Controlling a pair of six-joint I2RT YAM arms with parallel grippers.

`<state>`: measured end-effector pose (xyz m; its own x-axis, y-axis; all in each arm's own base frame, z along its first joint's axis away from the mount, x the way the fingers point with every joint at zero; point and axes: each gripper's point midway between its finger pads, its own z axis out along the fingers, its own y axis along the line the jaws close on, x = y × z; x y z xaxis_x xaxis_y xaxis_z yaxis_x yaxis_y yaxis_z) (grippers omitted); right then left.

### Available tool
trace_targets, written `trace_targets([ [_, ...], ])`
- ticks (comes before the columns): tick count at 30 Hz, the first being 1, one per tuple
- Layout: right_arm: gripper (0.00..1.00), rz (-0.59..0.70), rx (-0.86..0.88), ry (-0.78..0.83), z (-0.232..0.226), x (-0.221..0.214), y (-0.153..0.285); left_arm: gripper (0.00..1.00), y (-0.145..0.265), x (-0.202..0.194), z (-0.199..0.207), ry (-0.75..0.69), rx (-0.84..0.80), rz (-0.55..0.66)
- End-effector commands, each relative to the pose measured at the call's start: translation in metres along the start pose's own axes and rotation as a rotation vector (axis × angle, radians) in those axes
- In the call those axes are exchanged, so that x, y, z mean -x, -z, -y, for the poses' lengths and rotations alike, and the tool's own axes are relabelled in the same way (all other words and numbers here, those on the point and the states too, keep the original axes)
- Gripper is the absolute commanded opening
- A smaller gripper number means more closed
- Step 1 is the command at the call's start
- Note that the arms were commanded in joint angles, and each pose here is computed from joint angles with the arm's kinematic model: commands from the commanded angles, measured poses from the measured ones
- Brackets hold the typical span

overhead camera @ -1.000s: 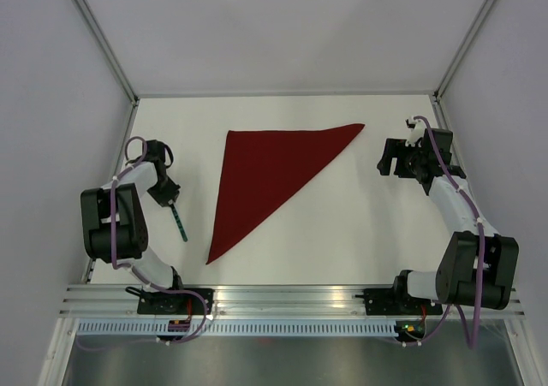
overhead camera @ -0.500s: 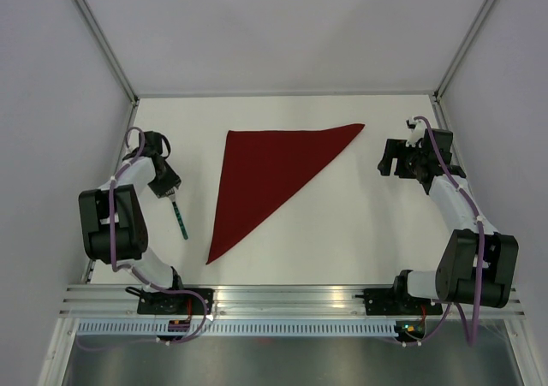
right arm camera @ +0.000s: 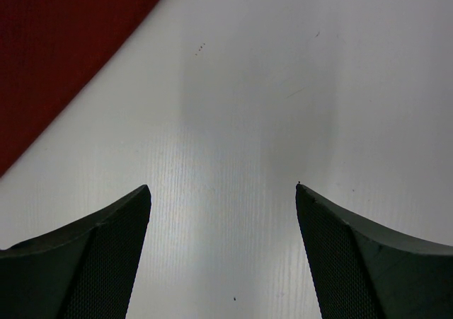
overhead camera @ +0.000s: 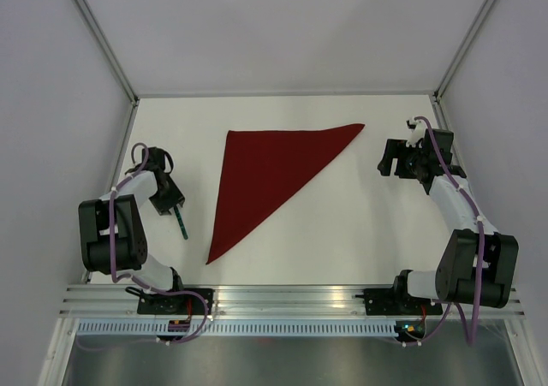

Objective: Fold the napkin, place the utensils inside, and roll it up
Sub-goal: Pick up the fork at the center of the board.

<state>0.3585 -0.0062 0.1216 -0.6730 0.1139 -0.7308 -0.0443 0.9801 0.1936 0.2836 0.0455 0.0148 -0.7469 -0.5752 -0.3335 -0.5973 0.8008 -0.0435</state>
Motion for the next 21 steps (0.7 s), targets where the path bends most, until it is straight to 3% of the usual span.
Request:
trace_targets([
  [1, 0.88, 0.048, 0.010, 0.012, -0.003, 0.020, 0.007, 0.47, -0.002, -0.001, 0.004, -0.037, -0.040, -0.001],
  [9, 0.88, 0.048, 0.009, 0.010, -0.001, 0.020, 0.007, 0.30, -0.010, -0.012, 0.002, -0.026, -0.032, -0.036],
  [15, 0.88, 0.043, 0.008, 0.007, -0.001, 0.019, 0.006, 0.02, -0.009, -0.005, 0.004, -0.034, -0.033, -0.025],
  [21, 0.87, 0.040, 0.004, 0.006, 0.001, 0.019, 0.006, 0.02, 0.026, 0.038, 0.032, -0.094, -0.146, 0.052],
])
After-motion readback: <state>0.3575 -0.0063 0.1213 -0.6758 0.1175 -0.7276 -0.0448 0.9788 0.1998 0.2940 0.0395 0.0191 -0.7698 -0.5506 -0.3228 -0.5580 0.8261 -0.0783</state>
